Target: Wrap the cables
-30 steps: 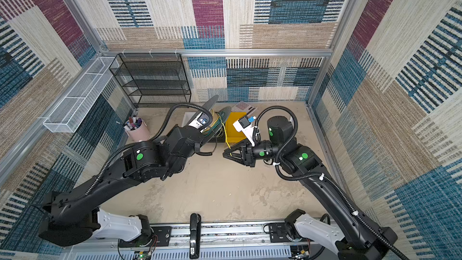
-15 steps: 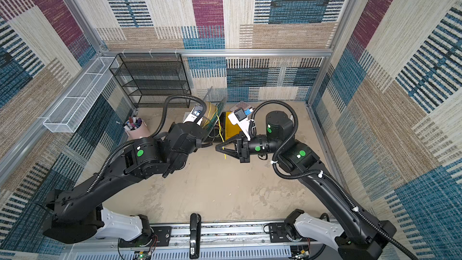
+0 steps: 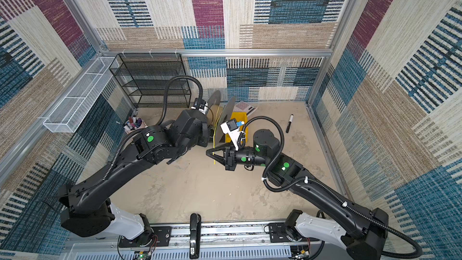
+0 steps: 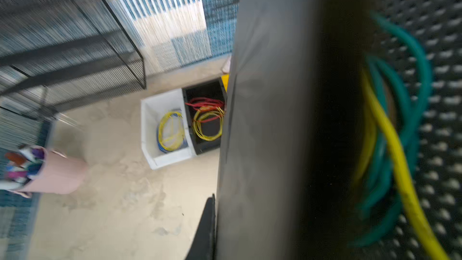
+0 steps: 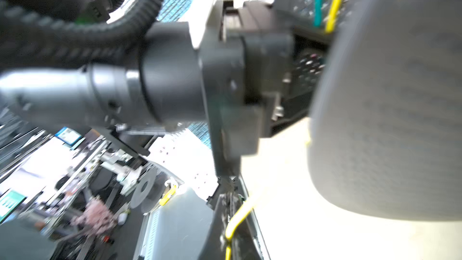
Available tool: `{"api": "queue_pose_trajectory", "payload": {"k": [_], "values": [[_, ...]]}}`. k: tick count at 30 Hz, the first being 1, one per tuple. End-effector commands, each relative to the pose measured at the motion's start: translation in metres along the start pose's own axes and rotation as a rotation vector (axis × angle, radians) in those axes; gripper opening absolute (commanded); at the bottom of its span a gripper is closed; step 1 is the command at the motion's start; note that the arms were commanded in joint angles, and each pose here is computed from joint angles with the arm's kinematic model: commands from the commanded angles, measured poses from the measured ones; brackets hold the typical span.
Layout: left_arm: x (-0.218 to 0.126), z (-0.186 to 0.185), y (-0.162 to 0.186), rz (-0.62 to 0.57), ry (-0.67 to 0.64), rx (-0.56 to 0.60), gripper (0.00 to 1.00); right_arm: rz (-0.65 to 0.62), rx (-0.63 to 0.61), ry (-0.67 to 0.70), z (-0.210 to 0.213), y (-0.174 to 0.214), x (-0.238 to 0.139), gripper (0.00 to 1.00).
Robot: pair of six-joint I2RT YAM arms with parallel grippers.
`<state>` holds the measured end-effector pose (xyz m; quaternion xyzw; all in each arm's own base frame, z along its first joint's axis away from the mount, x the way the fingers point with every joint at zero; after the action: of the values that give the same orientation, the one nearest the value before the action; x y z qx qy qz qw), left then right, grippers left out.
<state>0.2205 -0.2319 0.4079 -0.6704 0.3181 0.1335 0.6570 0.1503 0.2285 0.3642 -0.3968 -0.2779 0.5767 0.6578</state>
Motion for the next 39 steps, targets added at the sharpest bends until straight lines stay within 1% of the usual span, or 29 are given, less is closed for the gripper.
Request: {"api": "queue_pose_trajectory", "payload": {"k": [1, 4, 6, 8, 10, 12, 16, 18, 24, 26, 29, 32, 34, 37, 39], "values": [[-0.014, -0.001, -0.046, -0.232, 0.169, -0.397, 0.0, 0.144, 0.052, 0.03, -0.006, 0.033, -0.005, 0.0], [-0.02, 0.0, -0.044, -0.206, 0.226, -0.427, 0.0, 0.134, 0.022, 0.207, -0.021, 0.035, -0.008, 0.0], [-0.022, 0.0, -0.041, -0.191, 0.277, -0.467, 0.0, 0.128, 0.0, 0.284, -0.029, 0.035, -0.009, 0.0], [-0.017, -0.003, -0.032, -0.168, 0.363, -0.524, 0.0, 0.138, -0.014, 0.363, -0.037, 0.036, -0.008, 0.0], [-0.011, -0.003, -0.026, -0.132, 0.438, -0.605, 0.0, 0.126, -0.033, 0.456, -0.045, 0.035, -0.011, 0.0], [-0.01, -0.001, -0.023, -0.11, 0.46, -0.637, 0.0, 0.103, -0.06, 0.543, -0.048, 0.032, -0.017, 0.0], [-0.018, 0.006, -0.02, -0.091, 0.474, -0.655, 0.0, 0.042, -0.132, 0.715, -0.049, 0.021, -0.037, 0.0], [-0.02, 0.008, -0.019, -0.06, 0.502, -0.673, 0.0, 0.021, -0.173, 0.768, -0.048, 0.016, -0.045, 0.0], [-0.017, 0.002, -0.016, 0.067, 0.656, -0.742, 0.0, -0.009, -0.292, 0.863, -0.052, 0.009, -0.051, 0.0], [-0.016, 0.001, -0.013, 0.098, 0.674, -0.754, 0.0, -0.003, -0.339, 0.91, -0.054, 0.007, -0.053, 0.0], [-0.021, 0.006, -0.012, 0.109, 0.682, -0.77, 0.0, -0.01, -0.397, 1.019, -0.057, 0.004, -0.062, 0.02], [-0.025, 0.009, -0.012, 0.126, 0.701, -0.787, 0.0, -0.014, -0.459, 1.092, -0.059, 0.003, -0.069, 0.03], [-0.025, 0.008, -0.012, 0.146, 0.718, -0.782, 0.0, -0.001, -0.5, 1.124, -0.06, 0.0, -0.071, 0.03], [-0.023, 0.006, -0.008, 0.188, 0.71, -0.773, 0.0, 0.057, -0.553, 1.182, -0.064, -0.002, -0.069, 0.02], [-0.023, 0.004, -0.007, 0.21, 0.731, -0.763, 0.0, 0.095, -0.581, 1.22, -0.069, -0.002, -0.068, 0.02]]}}
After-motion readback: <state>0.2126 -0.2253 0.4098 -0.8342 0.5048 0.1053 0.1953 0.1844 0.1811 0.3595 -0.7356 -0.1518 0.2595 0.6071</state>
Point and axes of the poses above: each gripper's point midway between its finger pads, its own x axis out along the fingers, its own z axis along the line the jaws close on, y = z × x, the point moved 9 cm from there along -x, back along the fingers, and after that the axes turned 5 degrees about -x, right-handed, at the moved point
